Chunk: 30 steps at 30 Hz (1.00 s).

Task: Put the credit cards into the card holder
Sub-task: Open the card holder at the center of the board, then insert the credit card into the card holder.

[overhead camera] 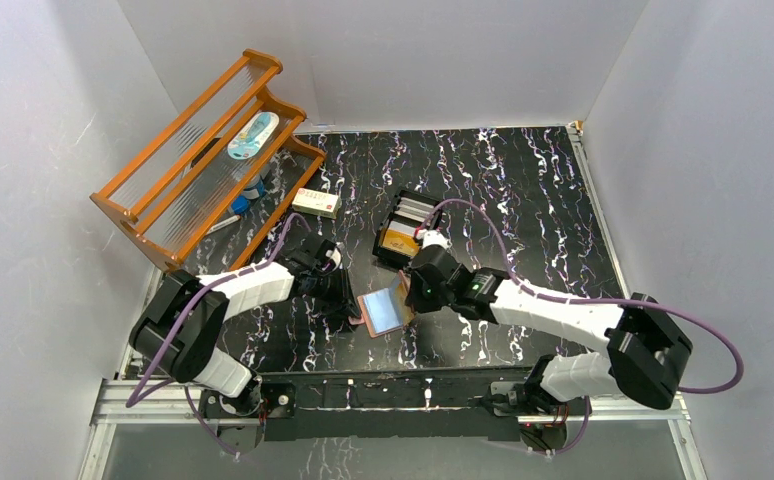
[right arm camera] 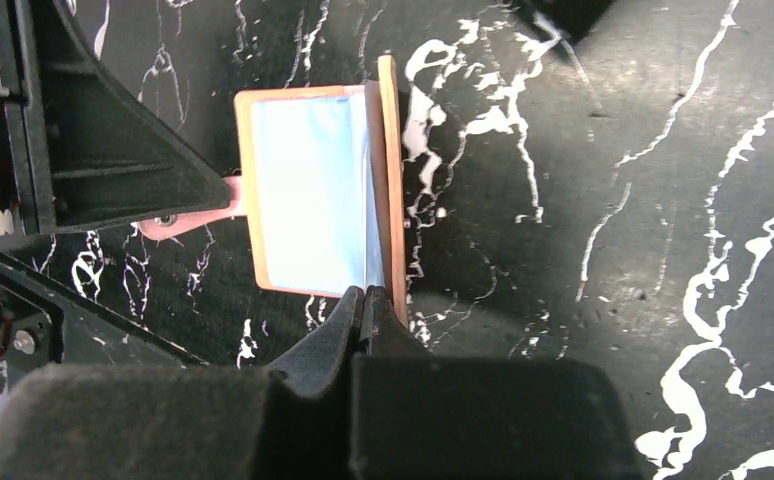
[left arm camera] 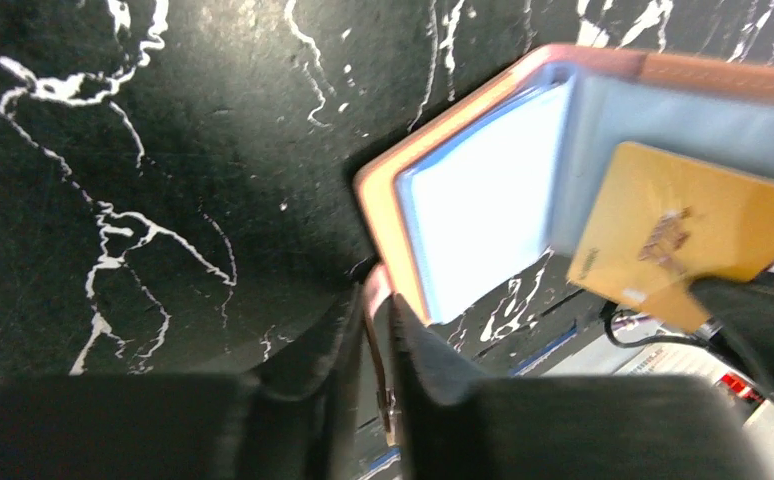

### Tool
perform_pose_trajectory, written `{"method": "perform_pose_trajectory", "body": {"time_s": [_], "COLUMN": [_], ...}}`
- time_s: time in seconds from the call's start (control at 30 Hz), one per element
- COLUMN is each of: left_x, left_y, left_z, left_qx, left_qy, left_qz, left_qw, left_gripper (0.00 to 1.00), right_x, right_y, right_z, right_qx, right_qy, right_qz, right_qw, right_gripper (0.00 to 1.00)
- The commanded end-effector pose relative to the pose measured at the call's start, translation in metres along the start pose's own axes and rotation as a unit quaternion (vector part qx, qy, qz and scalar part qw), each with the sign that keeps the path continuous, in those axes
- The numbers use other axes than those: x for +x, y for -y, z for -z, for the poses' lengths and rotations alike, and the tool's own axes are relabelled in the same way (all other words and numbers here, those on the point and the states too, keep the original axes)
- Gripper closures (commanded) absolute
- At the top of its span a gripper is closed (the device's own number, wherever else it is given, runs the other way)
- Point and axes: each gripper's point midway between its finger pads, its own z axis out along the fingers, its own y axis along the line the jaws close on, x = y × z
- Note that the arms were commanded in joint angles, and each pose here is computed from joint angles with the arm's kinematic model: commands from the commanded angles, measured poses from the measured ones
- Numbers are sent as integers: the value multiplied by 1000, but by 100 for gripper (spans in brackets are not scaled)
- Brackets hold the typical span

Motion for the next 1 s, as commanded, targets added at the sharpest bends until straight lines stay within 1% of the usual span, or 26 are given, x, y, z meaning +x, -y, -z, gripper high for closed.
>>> {"method": "perform_pose_trajectory", "body": {"time_s": [0.0,0.03,0.07,0.3,0.4,0.5,0.67,0.87,0.9,0.97], "left_x": [4,6,9,28,39,49,53,50,49,47], "left_y": [-1,0,2,21,23,19,15,8,7,14], "left_z": [2,2,2,13,12,8,5,9,8,7], "left_qx": [-10,-3,6,63,71,60,39,-7,-22,-20], "left_qy": [-18,-24,-31,-63,-83,-101,-110,-119,-123,-124], "left_qz": [-22,-27,-35,-85,-102,-115,-130,-160,-175,-200], "left_qw": [1000,999,999,992,989,986,985,980,977,972], "left_gripper": [95,99,100,100,100,100,100,100,100,100], "right_x": [-1,-2,0,23,32,35,32,25,26,36], "right_y": [12,14,15,18,16,13,12,19,20,27], "right_z": [2,3,4,8,11,16,27,35,33,25], "right_qx": [-26,-28,-30,-72,-93,-113,-129,-113,-110,-93], "right_qy": [0,2,2,-15,-19,-12,8,28,26,10], "right_qz": [-31,-35,-37,-64,-81,-97,-112,-114,-114,-115], "right_qw": [999,999,999,995,992,989,985,987,987,989], "right_gripper": [100,100,100,100,100,100,100,100,100,100]}}
